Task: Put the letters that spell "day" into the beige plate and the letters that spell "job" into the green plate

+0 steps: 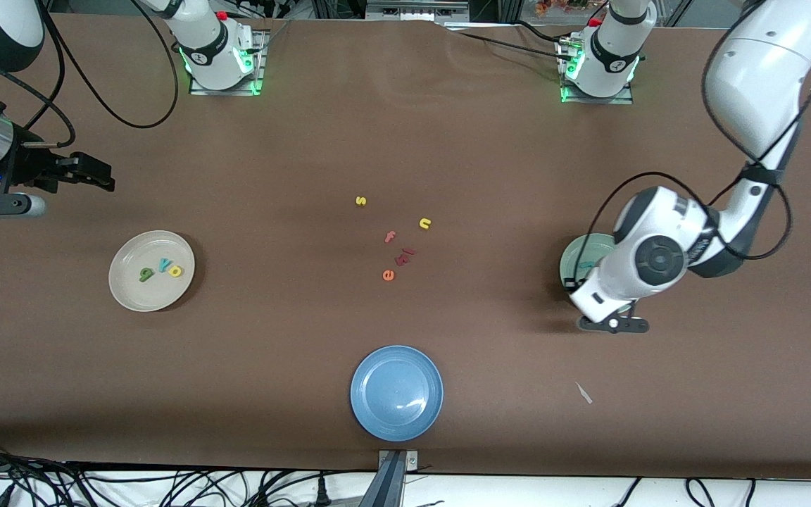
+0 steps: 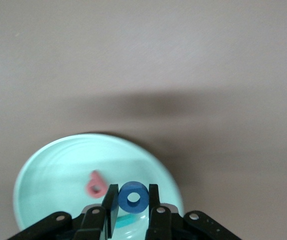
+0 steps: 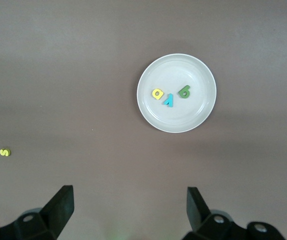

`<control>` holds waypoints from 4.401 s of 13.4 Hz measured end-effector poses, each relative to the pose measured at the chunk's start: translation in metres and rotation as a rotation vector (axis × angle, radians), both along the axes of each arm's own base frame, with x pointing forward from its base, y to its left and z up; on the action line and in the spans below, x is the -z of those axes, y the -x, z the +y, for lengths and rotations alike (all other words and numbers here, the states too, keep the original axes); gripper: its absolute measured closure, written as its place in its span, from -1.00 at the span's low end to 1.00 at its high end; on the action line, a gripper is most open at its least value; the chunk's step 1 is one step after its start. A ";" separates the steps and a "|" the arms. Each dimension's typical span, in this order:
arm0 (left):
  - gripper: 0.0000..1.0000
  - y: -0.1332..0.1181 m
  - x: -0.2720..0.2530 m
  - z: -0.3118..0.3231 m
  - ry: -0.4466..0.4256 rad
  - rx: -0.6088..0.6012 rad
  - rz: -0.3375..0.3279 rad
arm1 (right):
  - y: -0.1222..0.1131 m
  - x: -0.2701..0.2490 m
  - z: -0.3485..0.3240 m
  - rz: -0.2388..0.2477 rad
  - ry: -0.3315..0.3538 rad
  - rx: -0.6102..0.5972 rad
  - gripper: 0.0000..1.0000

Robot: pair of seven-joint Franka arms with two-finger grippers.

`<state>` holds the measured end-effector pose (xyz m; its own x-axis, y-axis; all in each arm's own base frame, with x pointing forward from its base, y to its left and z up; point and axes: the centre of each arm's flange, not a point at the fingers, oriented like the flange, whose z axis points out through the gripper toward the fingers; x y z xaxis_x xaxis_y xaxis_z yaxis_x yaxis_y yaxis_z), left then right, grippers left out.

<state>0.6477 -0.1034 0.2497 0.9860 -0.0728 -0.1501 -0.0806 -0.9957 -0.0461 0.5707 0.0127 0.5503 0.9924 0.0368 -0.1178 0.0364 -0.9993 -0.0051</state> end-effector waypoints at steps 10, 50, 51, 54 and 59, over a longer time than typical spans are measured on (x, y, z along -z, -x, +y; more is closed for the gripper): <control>0.37 0.065 0.062 0.051 0.007 0.008 0.181 | 0.000 0.000 0.001 -0.001 0.000 -0.001 -1.00; -1.00 0.097 -0.353 0.064 0.076 -0.016 -0.108 | -0.002 0.000 0.000 -0.013 0.000 0.000 -1.00; -1.00 0.098 -0.352 0.065 0.075 -0.017 -0.105 | -0.002 0.000 0.000 -0.013 0.000 0.000 -1.00; -1.00 0.099 -0.350 0.067 0.074 -0.020 -0.085 | -0.002 0.000 0.000 -0.013 0.000 0.000 -1.00; -1.00 0.099 -0.351 0.071 0.021 -0.004 -0.090 | -0.002 0.000 0.000 -0.013 0.000 0.000 -1.00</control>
